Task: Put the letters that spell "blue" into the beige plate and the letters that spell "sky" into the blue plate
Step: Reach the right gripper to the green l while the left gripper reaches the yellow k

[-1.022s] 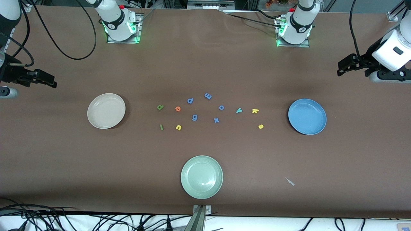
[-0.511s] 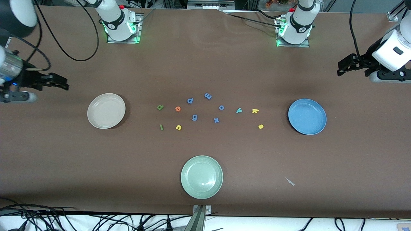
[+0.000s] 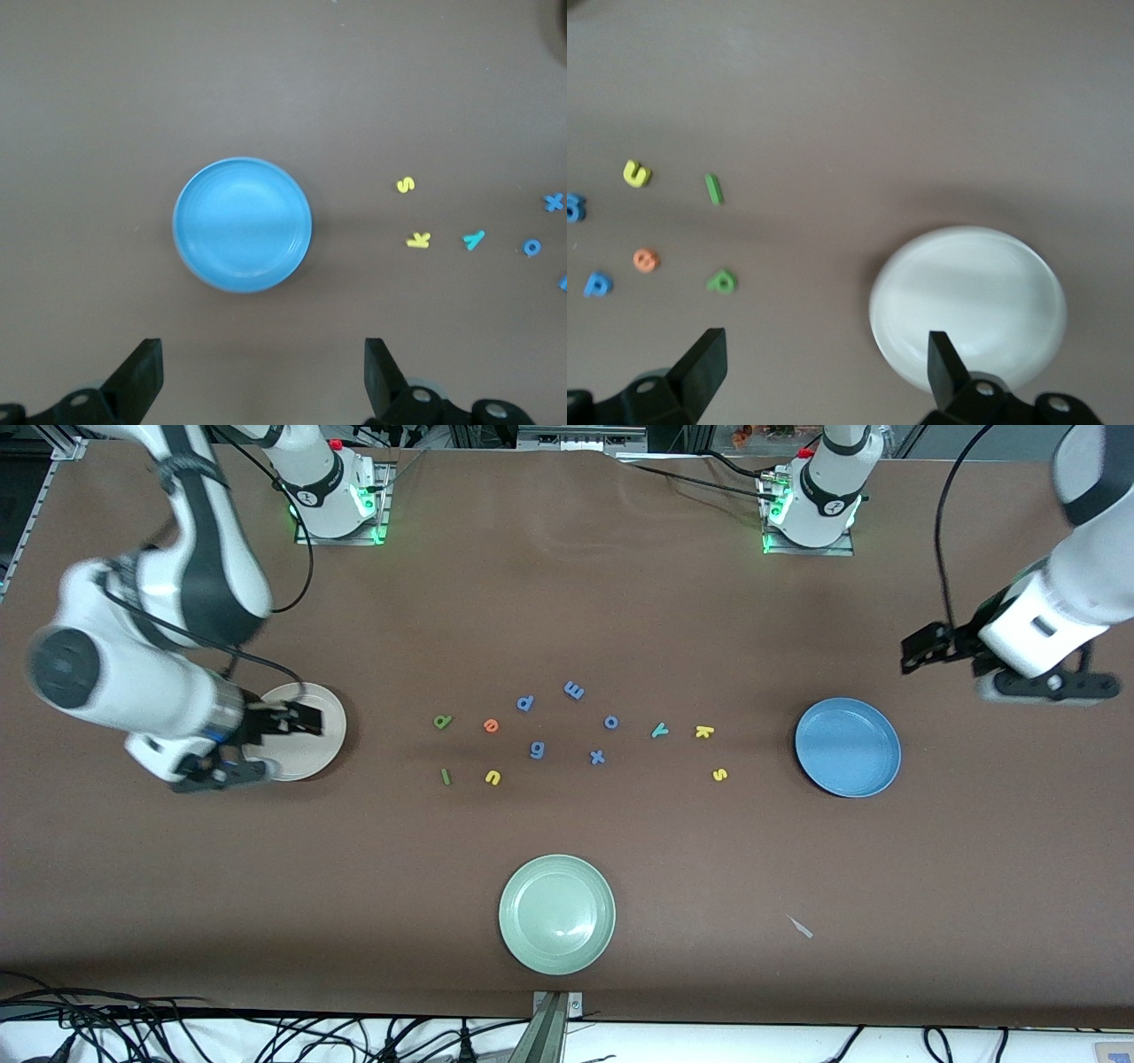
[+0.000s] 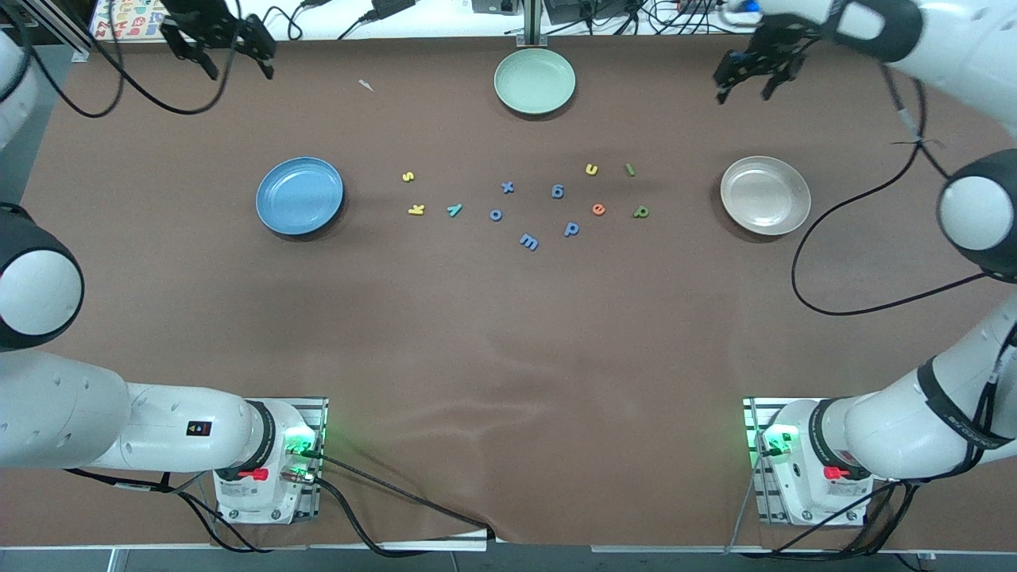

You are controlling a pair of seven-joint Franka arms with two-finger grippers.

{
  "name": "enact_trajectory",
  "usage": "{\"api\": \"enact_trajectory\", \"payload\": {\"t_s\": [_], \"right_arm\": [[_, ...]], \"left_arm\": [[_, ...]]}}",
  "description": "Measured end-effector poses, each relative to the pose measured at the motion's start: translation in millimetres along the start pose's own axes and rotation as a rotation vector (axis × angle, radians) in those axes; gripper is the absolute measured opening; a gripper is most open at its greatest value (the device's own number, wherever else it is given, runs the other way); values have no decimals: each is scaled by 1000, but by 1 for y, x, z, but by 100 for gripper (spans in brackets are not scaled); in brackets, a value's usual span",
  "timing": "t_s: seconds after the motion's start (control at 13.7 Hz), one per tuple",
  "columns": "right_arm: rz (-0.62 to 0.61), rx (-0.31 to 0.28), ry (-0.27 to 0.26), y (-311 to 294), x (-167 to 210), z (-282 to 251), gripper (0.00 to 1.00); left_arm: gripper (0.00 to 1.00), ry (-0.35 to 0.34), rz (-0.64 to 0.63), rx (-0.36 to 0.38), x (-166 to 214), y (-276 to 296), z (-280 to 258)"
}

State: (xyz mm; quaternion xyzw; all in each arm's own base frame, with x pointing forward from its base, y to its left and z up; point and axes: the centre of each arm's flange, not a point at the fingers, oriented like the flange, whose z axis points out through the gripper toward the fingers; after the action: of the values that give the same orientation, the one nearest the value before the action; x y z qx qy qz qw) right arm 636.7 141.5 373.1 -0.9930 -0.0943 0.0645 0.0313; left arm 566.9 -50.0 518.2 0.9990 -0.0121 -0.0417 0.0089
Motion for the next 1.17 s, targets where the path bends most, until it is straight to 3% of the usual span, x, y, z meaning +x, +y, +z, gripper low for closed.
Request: {"api": "enact_trajectory", "payload": {"t_s": [0.51,1.02,1.17], "right_arm": [[-60,-39,42,-114,26,126,100],[-71,-48,80,-124,34,168,100],[-70,-52,67,-123,33,180,100]], "left_arm": [[100,48,87,2,14,53,88],[100,-92,213,23,29,120,222],[100,-89,252,25,32,141,249]]}}
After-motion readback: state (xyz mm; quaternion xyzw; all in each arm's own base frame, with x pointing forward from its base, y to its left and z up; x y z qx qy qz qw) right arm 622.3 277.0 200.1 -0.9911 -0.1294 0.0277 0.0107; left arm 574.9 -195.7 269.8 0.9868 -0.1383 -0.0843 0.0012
